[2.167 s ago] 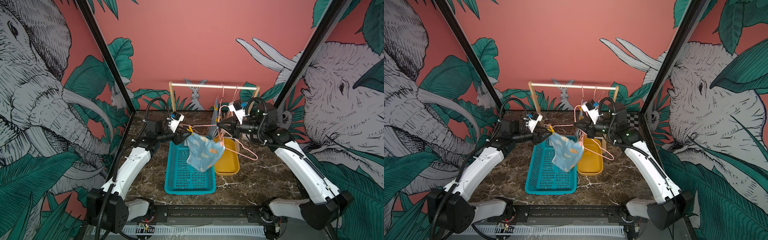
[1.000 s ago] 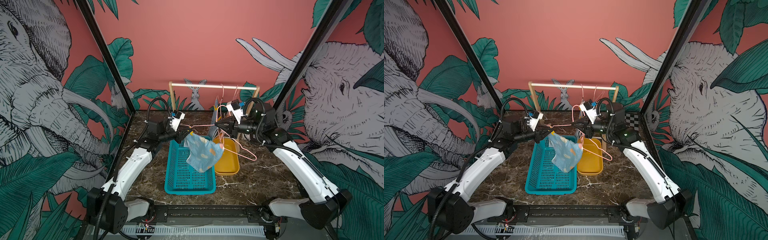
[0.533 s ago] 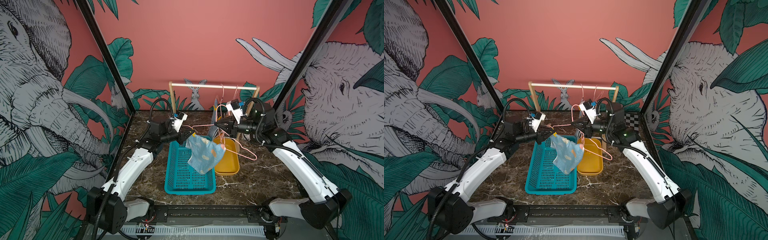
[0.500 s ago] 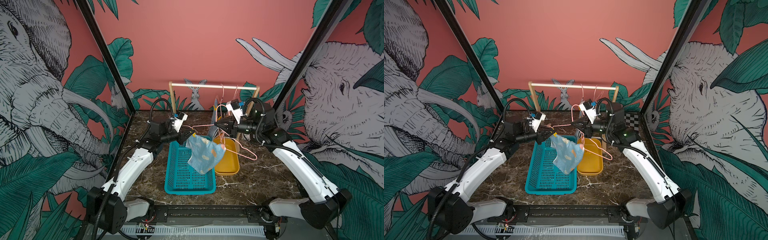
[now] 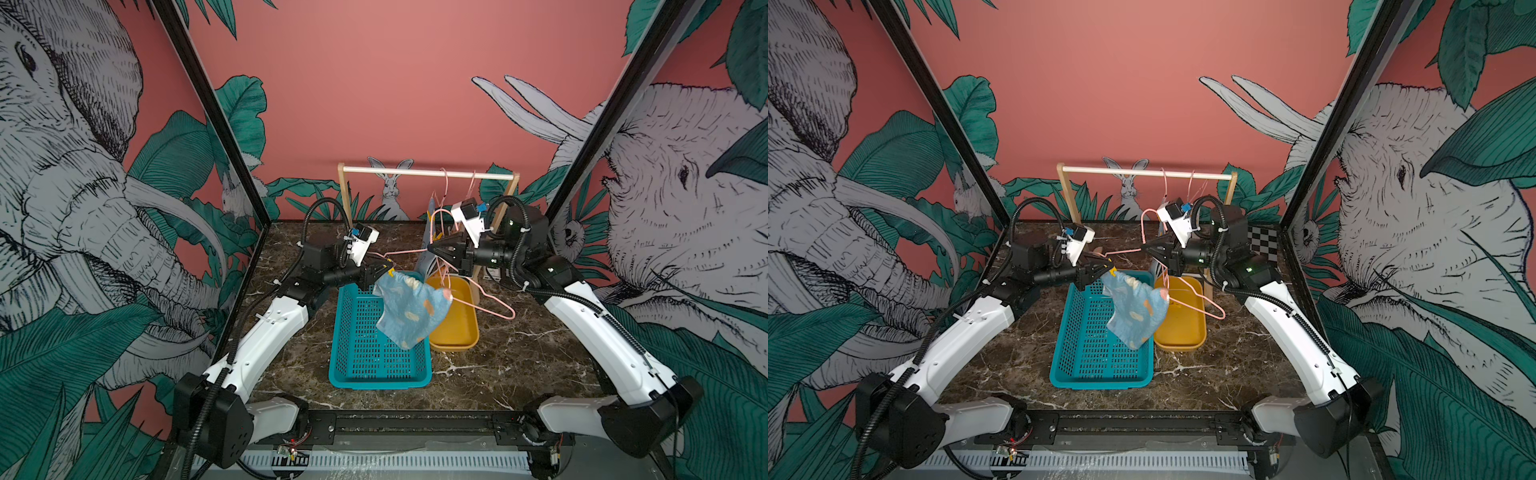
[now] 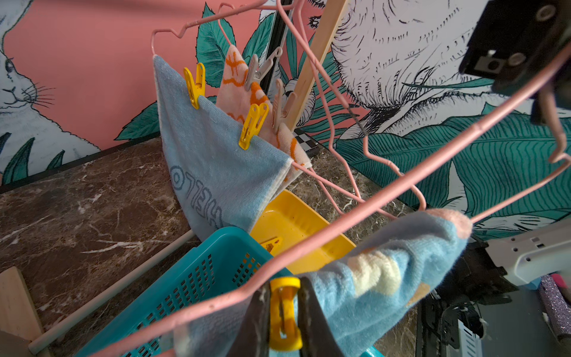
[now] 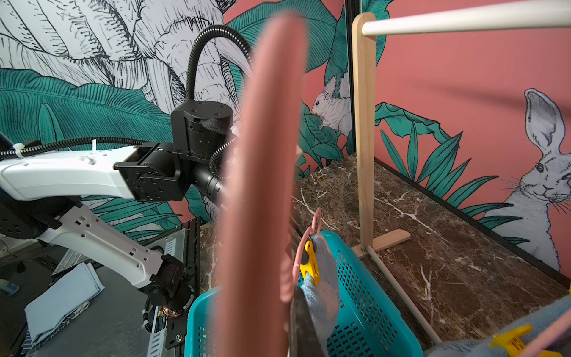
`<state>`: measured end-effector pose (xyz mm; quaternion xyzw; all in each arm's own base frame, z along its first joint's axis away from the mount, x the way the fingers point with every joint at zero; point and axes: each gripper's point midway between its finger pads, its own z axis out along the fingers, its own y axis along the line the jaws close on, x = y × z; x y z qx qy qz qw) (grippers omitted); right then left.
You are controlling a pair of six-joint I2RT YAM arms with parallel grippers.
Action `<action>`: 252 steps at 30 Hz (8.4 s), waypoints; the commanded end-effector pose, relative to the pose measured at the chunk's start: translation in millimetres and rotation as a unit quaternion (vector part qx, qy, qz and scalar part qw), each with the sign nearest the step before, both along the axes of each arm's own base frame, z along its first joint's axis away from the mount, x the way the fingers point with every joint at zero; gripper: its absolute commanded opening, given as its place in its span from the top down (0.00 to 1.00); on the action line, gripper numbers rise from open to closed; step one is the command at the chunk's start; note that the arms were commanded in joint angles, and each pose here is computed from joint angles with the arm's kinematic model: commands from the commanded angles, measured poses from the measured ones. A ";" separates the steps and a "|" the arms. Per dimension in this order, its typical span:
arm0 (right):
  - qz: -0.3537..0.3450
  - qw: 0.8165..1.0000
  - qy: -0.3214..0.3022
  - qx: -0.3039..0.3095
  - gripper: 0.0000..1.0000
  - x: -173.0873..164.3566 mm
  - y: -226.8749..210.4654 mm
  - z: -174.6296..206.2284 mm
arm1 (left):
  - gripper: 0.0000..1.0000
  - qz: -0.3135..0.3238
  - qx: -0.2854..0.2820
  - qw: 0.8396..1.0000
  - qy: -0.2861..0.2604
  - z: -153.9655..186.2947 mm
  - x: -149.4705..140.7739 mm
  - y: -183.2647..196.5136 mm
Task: Remove the clothespins securing towels to the hanger
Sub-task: Adjust the clothespin on the hanger, then adjust the hanger, then remove the clothespin from the hanger.
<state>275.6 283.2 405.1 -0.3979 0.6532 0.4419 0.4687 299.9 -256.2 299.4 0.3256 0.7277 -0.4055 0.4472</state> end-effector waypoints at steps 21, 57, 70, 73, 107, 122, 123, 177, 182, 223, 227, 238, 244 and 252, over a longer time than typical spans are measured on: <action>0.000 0.999 -0.037 -0.013 1.00 -4.1 -1.4 3.6 | 0.37 -0.063 0.036 0.993 -0.097 46.4 -47.6 1.5; 0.052 0.998 -0.034 -0.004 1.00 -22.9 1.1 10.6 | 0.41 -0.139 0.077 0.970 -0.182 69.4 -17.7 19.6; 0.062 0.997 -0.034 0.000 1.00 -22.3 4.5 13.6 | 0.44 -0.194 0.077 0.967 -0.149 46.5 -5.2 -21.0; 0.064 0.997 -0.036 -0.001 1.00 -23.4 3.9 13.9 | 0.48 -0.199 0.076 0.967 -0.143 43.6 -3.7 -24.3; -0.098 0.985 -0.129 -0.056 0.39 -12.5 -41.3 4.2 | 1.00 -0.117 0.083 0.979 -0.148 80.2 -26.9 -1.0; 0.031 0.987 -0.156 -0.013 0.38 -64.8 -10.0 -2.2 | 1.00 -0.125 0.060 0.984 -0.112 95.4 -35.2 -2.9; 0.031 0.987 -0.155 -0.016 0.39 -63.6 -6.7 -4.4 | 1.00 -0.125 0.061 0.984 -0.112 94.8 -35.5 -2.6; 0.089 0.982 -0.164 -0.008 0.44 -48.6 100.0 -28.8 | 1.00 -0.154 0.013 0.985 -0.082 97.6 -46.4 -10.5; 0.101 0.980 -0.173 -0.014 0.44 -49.0 110.1 -26.8 | 1.00 -0.160 0.009 0.984 -0.077 98.1 -47.0 -12.6; 0.100 0.974 -0.200 -0.042 0.62 -39.3 128.7 -42.3 | 1.00 -0.179 -0.006 0.983 -0.044 96.1 -45.3 -23.2; 0.095 0.974 -0.202 -0.043 0.65 -36.8 130.9 -42.4 | 1.00 -0.180 -0.005 0.983 -0.041 94.4 -46.2 -23.5; 0.063 0.975 -0.210 -0.041 0.91 -28.3 128.0 -36.2 | 1.00 -0.179 0.001 0.983 -0.038 90.3 -46.8 -22.5; 0.057 0.975 -0.213 -0.039 0.97 -30.4 122.7 -32.7 | 1.00 -0.167 0.011 0.985 -0.038 85.8 -42.2 -21.4; 0.038 0.974 -0.221 -0.029 1.00 -34.0 111.1 -23.5 | 1.00 -0.155 0.028 0.987 -0.042 81.2 -39.4 -18.4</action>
